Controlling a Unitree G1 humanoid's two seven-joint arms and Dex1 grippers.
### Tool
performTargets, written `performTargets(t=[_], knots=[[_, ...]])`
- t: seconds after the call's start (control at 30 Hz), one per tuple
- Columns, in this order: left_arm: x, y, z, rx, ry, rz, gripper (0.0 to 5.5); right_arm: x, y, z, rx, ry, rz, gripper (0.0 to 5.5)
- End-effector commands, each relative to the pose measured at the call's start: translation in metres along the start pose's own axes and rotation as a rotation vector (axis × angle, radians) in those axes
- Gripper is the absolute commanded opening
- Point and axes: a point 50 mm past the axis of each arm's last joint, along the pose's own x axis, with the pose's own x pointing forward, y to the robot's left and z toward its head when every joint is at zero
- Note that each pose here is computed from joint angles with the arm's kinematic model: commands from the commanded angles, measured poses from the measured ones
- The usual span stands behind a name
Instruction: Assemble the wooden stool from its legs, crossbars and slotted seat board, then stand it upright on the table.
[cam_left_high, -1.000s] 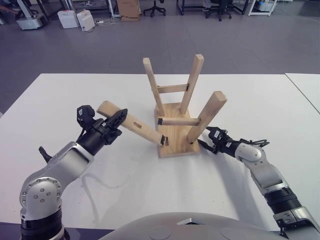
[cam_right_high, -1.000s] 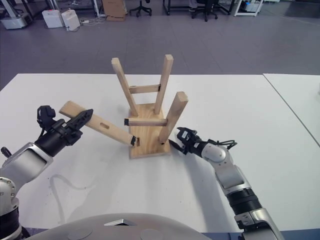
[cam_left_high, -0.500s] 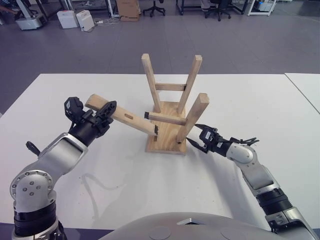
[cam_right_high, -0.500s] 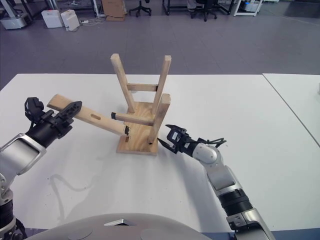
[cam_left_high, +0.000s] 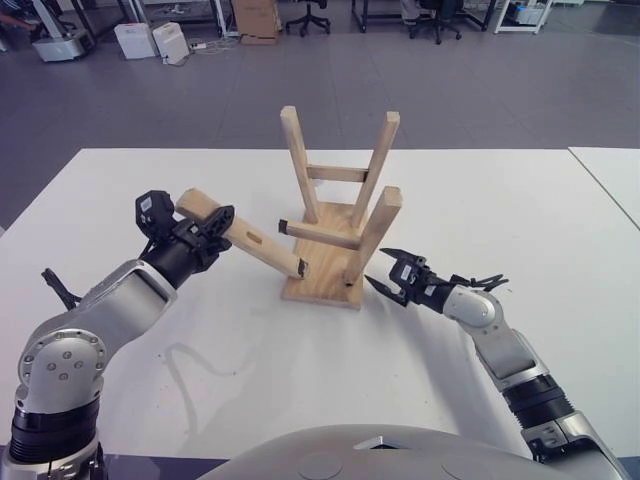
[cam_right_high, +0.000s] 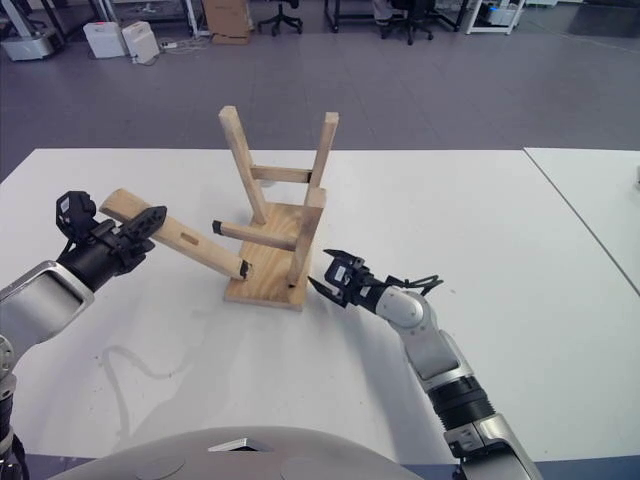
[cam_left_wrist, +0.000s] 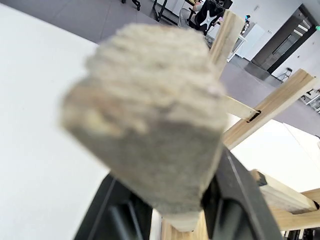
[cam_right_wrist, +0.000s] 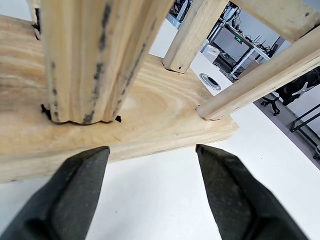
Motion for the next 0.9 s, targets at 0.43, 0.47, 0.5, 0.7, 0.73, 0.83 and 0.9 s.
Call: performTargets(t=[0.43,0.47,0.5,0.7,0.73,0.83,0.9], knots=[[0.024,-0.041,-0.033,0.121,0.092,0.016,1.02,0.008,0.016,0.028,-0.051,-0.079,0.060,3.22],[0.024,-0.042,-0.034,0.135,0.095,0.014,1.02,0.009,0.017,0.028,-0.050,-0.079,0.060,3.22],[0.024,-0.045,-0.037,0.161,0.101,0.007,1.02,0.009,0.017,0.028,-0.051,-0.076,0.061,3.22],[0.028,-0.054,-0.047,0.301,0.118,0.013,1.02,0.009,0.018,0.026,-0.050,-0.066,0.064,3.22],[0.029,-0.053,-0.051,0.332,0.131,0.026,1.02,0.008,0.019,0.026,-0.048,-0.064,0.064,3.22],[0.032,-0.043,-0.065,0.394,0.188,0.078,1.40,0.008,0.019,0.025,-0.047,-0.063,0.064,3.22],[0.035,-0.040,-0.067,0.445,0.198,0.091,1.82,0.007,0.019,0.025,-0.048,-0.062,0.064,3.22]])
